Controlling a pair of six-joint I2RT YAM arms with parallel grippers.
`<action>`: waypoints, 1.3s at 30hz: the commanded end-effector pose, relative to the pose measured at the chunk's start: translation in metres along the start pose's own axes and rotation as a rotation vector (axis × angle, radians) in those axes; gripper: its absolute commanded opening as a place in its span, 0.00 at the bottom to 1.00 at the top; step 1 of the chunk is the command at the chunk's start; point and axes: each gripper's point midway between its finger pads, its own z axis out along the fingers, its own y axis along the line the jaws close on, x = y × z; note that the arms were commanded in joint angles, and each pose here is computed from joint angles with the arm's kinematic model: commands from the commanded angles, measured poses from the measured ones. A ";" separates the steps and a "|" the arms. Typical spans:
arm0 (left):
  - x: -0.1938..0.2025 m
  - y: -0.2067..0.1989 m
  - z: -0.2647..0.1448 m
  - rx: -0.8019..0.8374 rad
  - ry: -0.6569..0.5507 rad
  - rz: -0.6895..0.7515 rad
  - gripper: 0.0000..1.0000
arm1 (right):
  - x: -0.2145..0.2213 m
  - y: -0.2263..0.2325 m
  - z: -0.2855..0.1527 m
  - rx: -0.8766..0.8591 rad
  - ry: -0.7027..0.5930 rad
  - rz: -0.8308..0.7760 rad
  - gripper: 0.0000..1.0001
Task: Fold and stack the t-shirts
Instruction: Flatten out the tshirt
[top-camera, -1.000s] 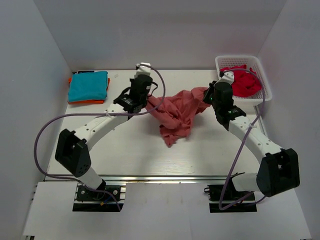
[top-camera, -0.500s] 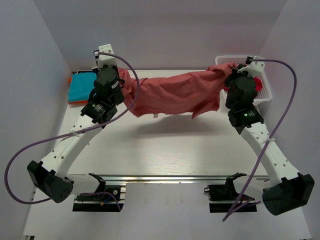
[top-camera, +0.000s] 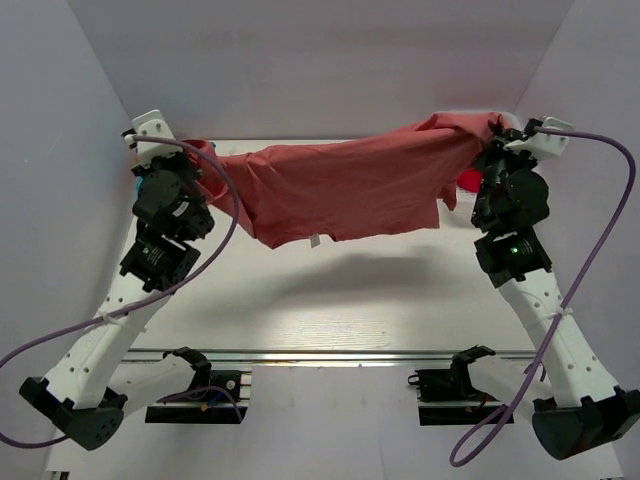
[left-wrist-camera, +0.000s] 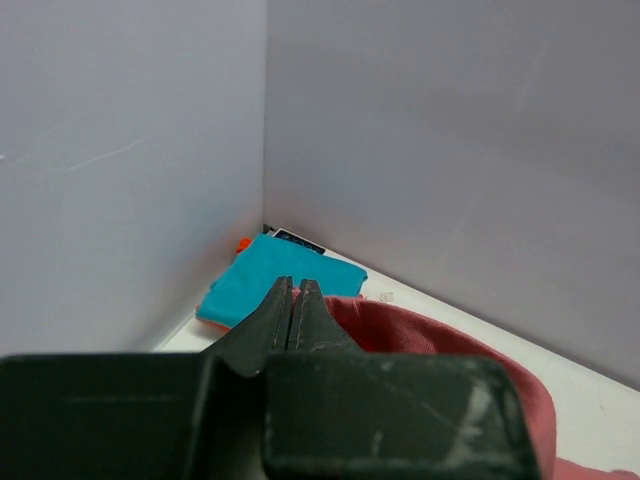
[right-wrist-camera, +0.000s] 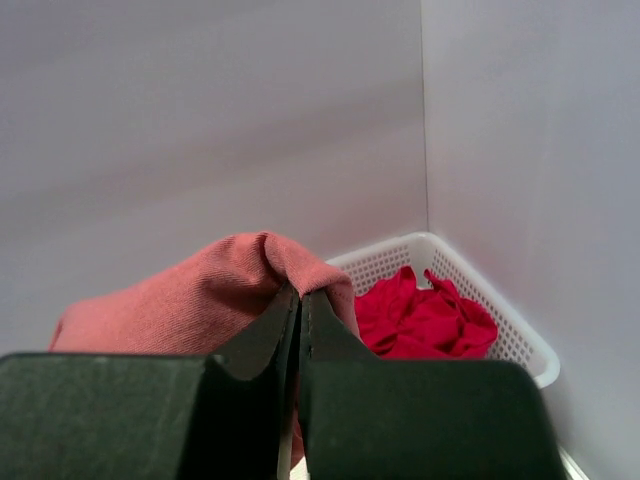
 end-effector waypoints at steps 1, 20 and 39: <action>-0.014 0.039 -0.013 -0.073 -0.021 -0.046 0.00 | -0.053 -0.019 -0.015 0.030 -0.135 0.056 0.00; -0.001 0.014 -0.047 0.288 0.012 -0.140 0.00 | -0.048 -0.014 -0.061 -0.155 -0.133 0.156 0.00; 0.246 -0.090 0.051 0.166 0.458 0.114 0.00 | 0.205 0.020 0.038 0.044 0.358 -0.024 0.00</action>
